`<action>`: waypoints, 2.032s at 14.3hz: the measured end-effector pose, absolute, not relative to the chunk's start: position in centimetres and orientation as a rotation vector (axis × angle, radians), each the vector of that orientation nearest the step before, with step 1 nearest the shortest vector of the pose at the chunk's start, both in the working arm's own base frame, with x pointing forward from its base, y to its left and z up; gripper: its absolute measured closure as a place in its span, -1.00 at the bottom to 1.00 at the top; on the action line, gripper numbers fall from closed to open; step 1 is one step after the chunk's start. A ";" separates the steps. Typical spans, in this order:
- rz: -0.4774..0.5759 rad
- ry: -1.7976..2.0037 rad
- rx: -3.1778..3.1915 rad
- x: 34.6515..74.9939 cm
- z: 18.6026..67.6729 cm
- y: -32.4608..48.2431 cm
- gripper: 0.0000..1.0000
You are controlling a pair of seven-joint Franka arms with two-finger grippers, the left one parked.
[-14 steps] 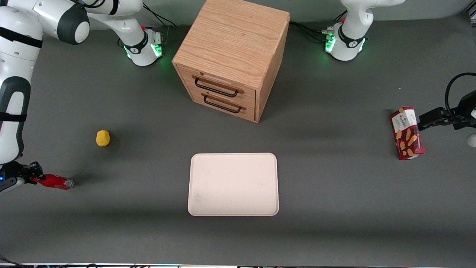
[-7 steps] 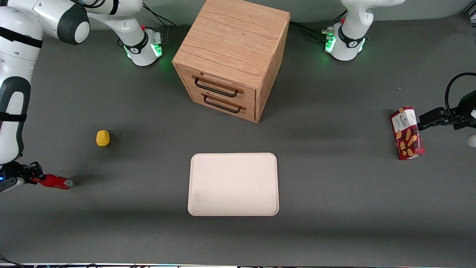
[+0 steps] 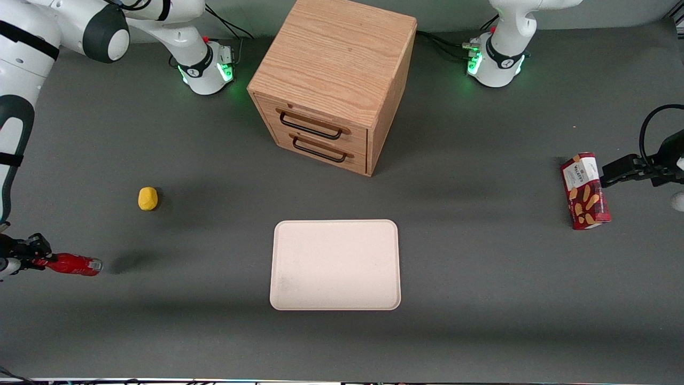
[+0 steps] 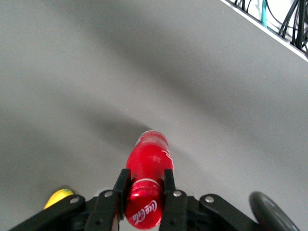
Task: Place coke bottle on tray
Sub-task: 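Lift the bottle and carry it over the cream tray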
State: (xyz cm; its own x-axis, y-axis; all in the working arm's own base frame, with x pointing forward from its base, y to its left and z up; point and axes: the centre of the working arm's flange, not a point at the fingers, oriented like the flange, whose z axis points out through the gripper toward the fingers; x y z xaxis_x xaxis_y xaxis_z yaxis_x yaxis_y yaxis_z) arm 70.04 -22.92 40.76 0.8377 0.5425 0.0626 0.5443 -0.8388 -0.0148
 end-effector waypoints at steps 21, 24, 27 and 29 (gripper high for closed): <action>-0.131 -0.454 -3.090 67.8 62.6 14.4 0.37; -0.232 -0.427 -3.053 68.7 60.9 19.9 0.37; -0.313 -0.395 -3.022 70.9 56.3 23.9 0.37; -0.350 -0.401 -3.019 72.2 52.6 26.2 0.37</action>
